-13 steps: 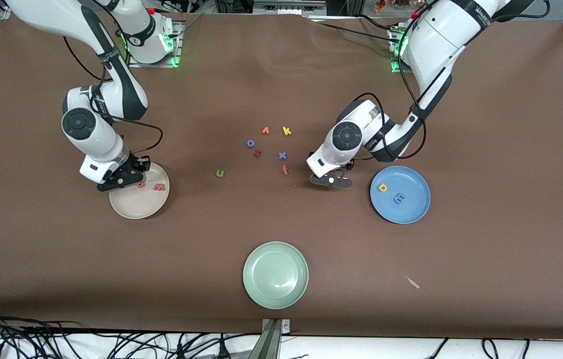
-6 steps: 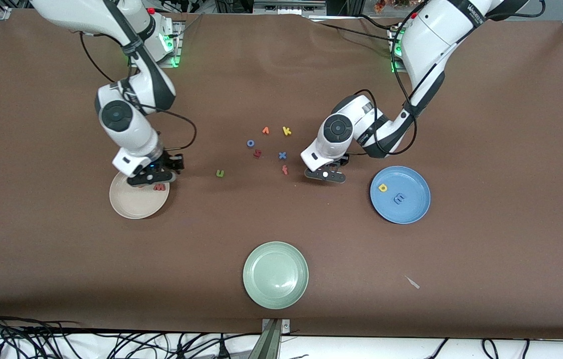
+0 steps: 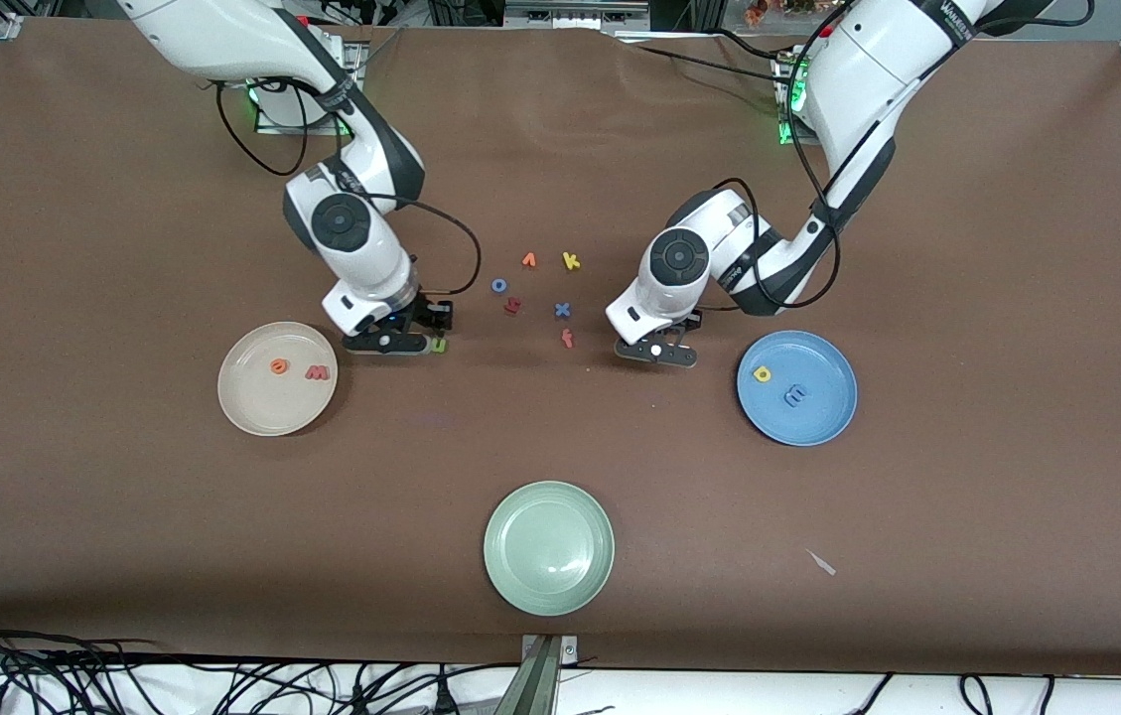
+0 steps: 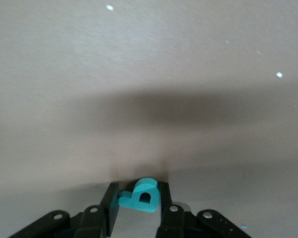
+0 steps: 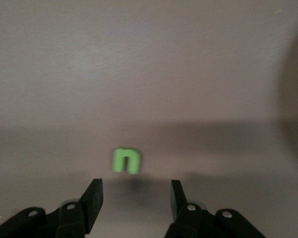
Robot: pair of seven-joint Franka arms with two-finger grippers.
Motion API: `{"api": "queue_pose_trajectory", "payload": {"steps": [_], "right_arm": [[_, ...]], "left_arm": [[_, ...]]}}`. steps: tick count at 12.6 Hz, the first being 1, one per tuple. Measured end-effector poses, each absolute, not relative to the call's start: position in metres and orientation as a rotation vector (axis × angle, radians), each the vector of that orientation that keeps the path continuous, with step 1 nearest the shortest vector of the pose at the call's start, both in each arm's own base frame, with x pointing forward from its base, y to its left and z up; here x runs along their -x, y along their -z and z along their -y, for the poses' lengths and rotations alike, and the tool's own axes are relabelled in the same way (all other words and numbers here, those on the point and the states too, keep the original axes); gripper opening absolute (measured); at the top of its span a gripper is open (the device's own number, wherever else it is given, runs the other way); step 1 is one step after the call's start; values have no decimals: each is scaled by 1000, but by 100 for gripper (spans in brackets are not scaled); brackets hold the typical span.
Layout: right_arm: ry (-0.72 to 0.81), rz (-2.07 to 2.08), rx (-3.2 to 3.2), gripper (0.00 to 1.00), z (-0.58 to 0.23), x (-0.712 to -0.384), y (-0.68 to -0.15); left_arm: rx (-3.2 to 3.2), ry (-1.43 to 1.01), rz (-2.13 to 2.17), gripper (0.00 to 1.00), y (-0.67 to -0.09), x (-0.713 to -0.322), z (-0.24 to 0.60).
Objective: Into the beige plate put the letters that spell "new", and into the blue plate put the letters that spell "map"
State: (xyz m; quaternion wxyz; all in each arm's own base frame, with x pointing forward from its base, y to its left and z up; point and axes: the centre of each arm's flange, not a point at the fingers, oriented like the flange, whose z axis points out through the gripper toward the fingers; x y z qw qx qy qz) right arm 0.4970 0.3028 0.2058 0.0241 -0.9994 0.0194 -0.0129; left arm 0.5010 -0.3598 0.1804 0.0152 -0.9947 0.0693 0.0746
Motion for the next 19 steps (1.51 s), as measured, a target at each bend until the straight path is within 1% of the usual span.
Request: {"api": "queue_pose_trajectory", "payload": {"steps": [2, 6, 9, 12, 13, 14, 15, 16, 17, 19], "right_arm": [[55, -52, 3098, 64, -310, -492, -196], [68, -30, 3106, 63, -309, -491, -184], [80, -7, 3107, 61, -310, -491, -182], [101, 13, 3103, 59, -308, -492, -176], [108, 19, 3103, 49, -307, -493, -174], [115, 21, 3106, 41, -305, -495, -175], [119, 21, 3107, 39, -304, -496, -175], [129, 22, 3106, 28, -304, -498, -177], [139, 25, 3106, 26, -303, -500, -179], [165, 48, 3121, 26, -292, -511, -182]], "left_arm": [[3069, -225, -219, 37, -202, -517, 338], [3031, -233, -295, 37, -238, -553, 269], [3040, -254, -408, 37, -238, -584, 191], [3067, -235, -463, 37, -228, -597, 140], [3077, -229, -469, 37, -222, -598, 135], [3081, -233, -475, 44, -216, -597, 135], [3083, -238, -479, 54, -214, -597, 136], [3082, -235, -481, 65, -216, -597, 137], [3080, -223, -483, 75, -223, -600, 139], [3057, -189, -483, 98, -264, -609, 143]]}}
